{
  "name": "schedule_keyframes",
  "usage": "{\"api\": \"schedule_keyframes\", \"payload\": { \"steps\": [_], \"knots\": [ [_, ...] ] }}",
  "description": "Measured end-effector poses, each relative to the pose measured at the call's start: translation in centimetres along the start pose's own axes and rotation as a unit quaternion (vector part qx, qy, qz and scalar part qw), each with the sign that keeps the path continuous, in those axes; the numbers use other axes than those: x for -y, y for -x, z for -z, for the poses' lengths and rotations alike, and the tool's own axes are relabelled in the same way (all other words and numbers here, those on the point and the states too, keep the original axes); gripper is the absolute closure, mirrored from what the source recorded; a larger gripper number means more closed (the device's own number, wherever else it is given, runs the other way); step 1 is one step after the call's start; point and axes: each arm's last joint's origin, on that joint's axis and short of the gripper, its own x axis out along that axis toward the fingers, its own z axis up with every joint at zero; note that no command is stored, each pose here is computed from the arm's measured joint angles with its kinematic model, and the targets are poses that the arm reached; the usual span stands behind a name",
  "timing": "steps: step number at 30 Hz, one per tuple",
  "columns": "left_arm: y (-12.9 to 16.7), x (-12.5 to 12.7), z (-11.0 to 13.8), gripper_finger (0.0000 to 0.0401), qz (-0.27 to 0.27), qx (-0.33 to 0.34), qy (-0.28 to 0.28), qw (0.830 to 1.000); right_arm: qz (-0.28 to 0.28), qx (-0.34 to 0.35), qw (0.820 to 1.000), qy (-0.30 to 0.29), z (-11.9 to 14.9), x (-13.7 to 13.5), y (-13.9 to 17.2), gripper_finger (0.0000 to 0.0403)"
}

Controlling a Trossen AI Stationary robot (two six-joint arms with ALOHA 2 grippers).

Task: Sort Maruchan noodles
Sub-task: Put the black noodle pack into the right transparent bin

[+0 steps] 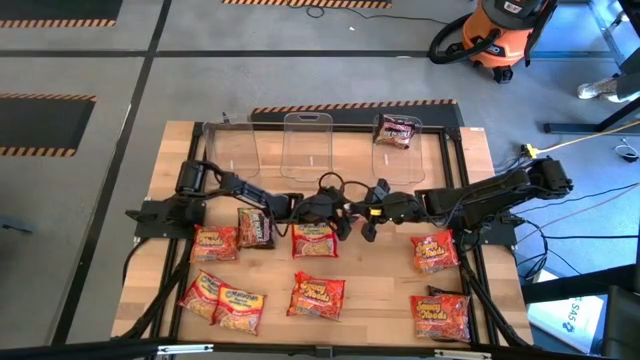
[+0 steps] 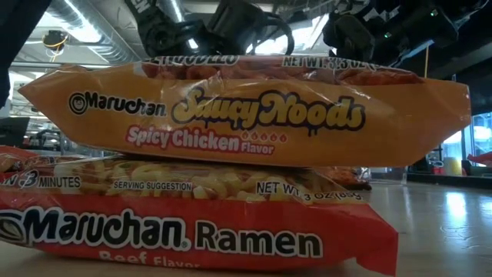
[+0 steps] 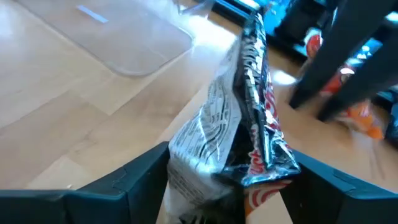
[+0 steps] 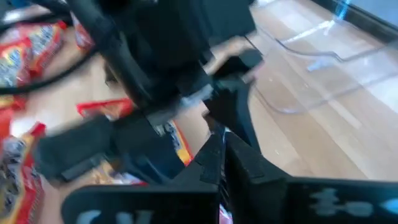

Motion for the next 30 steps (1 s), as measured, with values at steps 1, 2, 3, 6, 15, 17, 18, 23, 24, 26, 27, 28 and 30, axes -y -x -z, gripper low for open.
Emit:
{"api": "schedule_keyframes", "payload": {
  "steps": [1, 2, 3, 6, 15, 17, 18, 23, 24, 26, 27, 28, 30],
  "knots": [
    [0.0, -0.1, 0.0, 0.0144, 0.002, -0.002, -0.007, 1.000, 0.000, 0.000, 1.000, 0.001, 0.0, 0.0, -0.1, 0.0403],
    [-0.1, -0.2, -0.1, 0.0152, 0.005, -0.003, -0.012, 1.000, 0.000, -0.001, 1.000, 0.004, 0.0, 0.0, -0.1, 0.0403],
    [-0.1, -0.2, -0.1, 0.0162, 0.008, -0.004, -0.017, 1.000, -0.002, 0.003, 1.000, 0.008, 0.0, -0.1, -0.2, 0.0403],
    [-0.1, -0.2, -0.2, 0.0197, 0.017, -0.008, -0.044, 0.999, -0.011, 0.004, 1.000, 0.011, 0.0, -0.1, -0.2, 0.0403],
    [0.1, 0.6, 0.3, 0.0313, 0.057, -0.022, -0.127, 0.990, -0.012, 0.011, 0.999, 0.029, -0.2, -0.2, -0.2, 0.0402],
    [0.2, 0.9, 0.5, 0.0337, 0.062, -0.023, -0.143, 0.988, -0.006, 0.003, 0.999, 0.037, -0.7, -0.1, -0.1, 0.0394],
    [0.3, 1.1, 0.6, 0.0349, 0.064, -0.023, -0.150, 0.986, -0.004, -0.005, 0.999, 0.045, -1.0, -0.1, 0.1, 0.0387],
    [0.6, 1.8, 1.1, 0.0393, 0.074, -0.026, -0.179, 0.981, 0.012, -0.084, 0.993, 0.083, -3.2, -0.4, 1.3, 0.0312],
    [0.6, 1.9, 1.1, 0.0396, 0.075, -0.026, -0.183, 0.980, 0.013, -0.099, 0.991, 0.089, -3.6, -0.5, 1.6, 0.0291],
    [0.7, 2.1, 1.2, 0.0397, 0.078, -0.026, -0.190, 0.978, 0.002, -0.128, 0.987, 0.098, -4.4, -0.7, 2.1, 0.0247],
    [0.7, 2.2, 1.3, 0.0395, 0.078, -0.026, -0.194, 0.978, -0.011, -0.144, 0.984, 0.104, -4.5, -0.8, 2.4, 0.0224],
    [0.8, 2.3, 1.3, 0.0393, 0.079, -0.026, -0.196, 0.977, -0.022, -0.158, 0.981, 0.107, -4.6, -0.9, 2.6, 0.0202],
    [0.8, 2.4, 1.4, 0.0390, 0.077, -0.025, -0.197, 0.977, -0.037, -0.173, 0.978, 0.107, -4.6, -0.9, 2.7, 0.0162]
  ]
}}
